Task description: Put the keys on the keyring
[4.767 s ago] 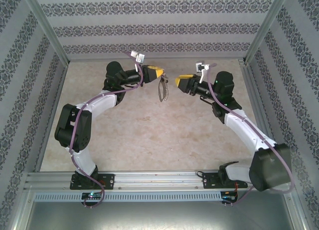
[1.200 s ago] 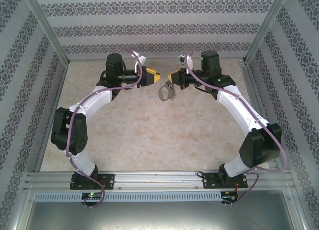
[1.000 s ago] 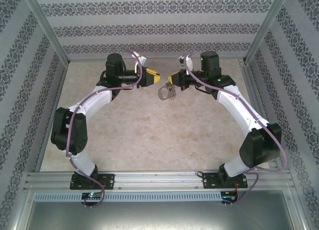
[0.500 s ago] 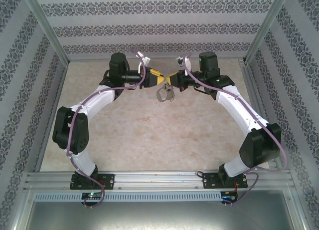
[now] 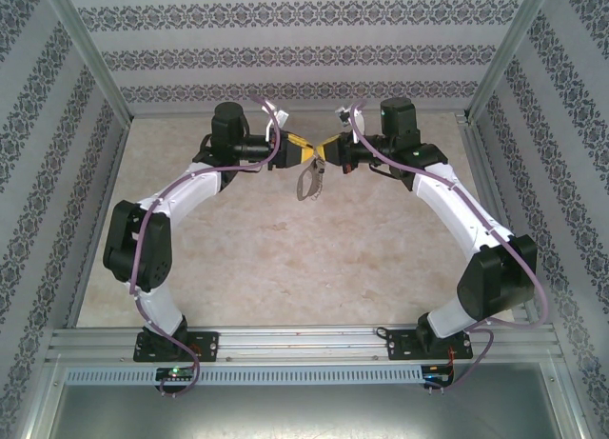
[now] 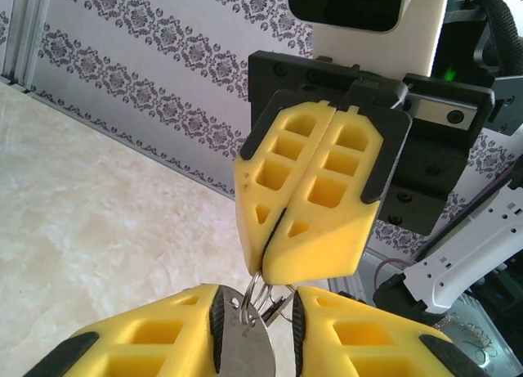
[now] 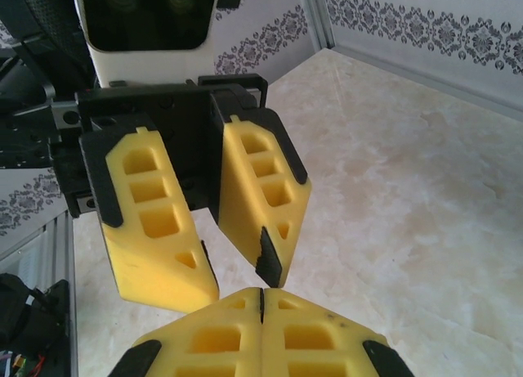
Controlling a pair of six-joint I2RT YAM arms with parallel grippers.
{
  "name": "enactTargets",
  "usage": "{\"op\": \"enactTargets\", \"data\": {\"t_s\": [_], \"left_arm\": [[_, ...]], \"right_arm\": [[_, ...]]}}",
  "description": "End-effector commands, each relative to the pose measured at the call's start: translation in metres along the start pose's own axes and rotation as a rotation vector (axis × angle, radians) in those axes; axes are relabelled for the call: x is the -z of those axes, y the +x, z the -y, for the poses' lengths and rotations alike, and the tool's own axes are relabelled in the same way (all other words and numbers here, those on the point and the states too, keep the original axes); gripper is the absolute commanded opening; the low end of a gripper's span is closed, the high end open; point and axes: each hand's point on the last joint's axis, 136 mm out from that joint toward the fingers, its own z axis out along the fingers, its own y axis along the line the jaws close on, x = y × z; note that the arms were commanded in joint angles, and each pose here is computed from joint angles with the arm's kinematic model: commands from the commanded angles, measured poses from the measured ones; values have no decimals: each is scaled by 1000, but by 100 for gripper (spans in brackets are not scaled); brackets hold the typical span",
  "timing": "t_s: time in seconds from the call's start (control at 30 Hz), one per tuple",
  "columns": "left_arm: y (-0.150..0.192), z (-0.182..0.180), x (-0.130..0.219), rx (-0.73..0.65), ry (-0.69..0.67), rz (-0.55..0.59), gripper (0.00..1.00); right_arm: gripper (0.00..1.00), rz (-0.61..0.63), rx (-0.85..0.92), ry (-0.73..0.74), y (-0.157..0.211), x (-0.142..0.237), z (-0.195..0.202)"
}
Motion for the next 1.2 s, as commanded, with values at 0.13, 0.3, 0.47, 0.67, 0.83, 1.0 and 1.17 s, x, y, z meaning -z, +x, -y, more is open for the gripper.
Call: {"op": "enactTargets", "data": {"t_s": [0.13,0.3,0.47,0.67,0.83,1.0,1.17], "left_arm": [[2,9,-13,-21,49,-13,28],[0,10,-13,-27,49,-9,26],[-2,11,-12,-38,42,-3,24],[-6,12,-12,-45,40,8,19],[-9,12,-12,-48,44,17,11],[-14,15,-12,-60,68,47,0],[-21,17,-11,-71,62,83,0]], "right_arm": [[0,35,29,-47,-11,2,-10],[0,33,28,-45,-10,2,-10],[0,30,25,-43,-8,2,-9],[0,29,23,-44,-8,3,-8],[0,31,25,-44,-8,4,-9],[0,39,17,-40,-11,5,-7],[38,124,-6,61,-25,27,6]]}}
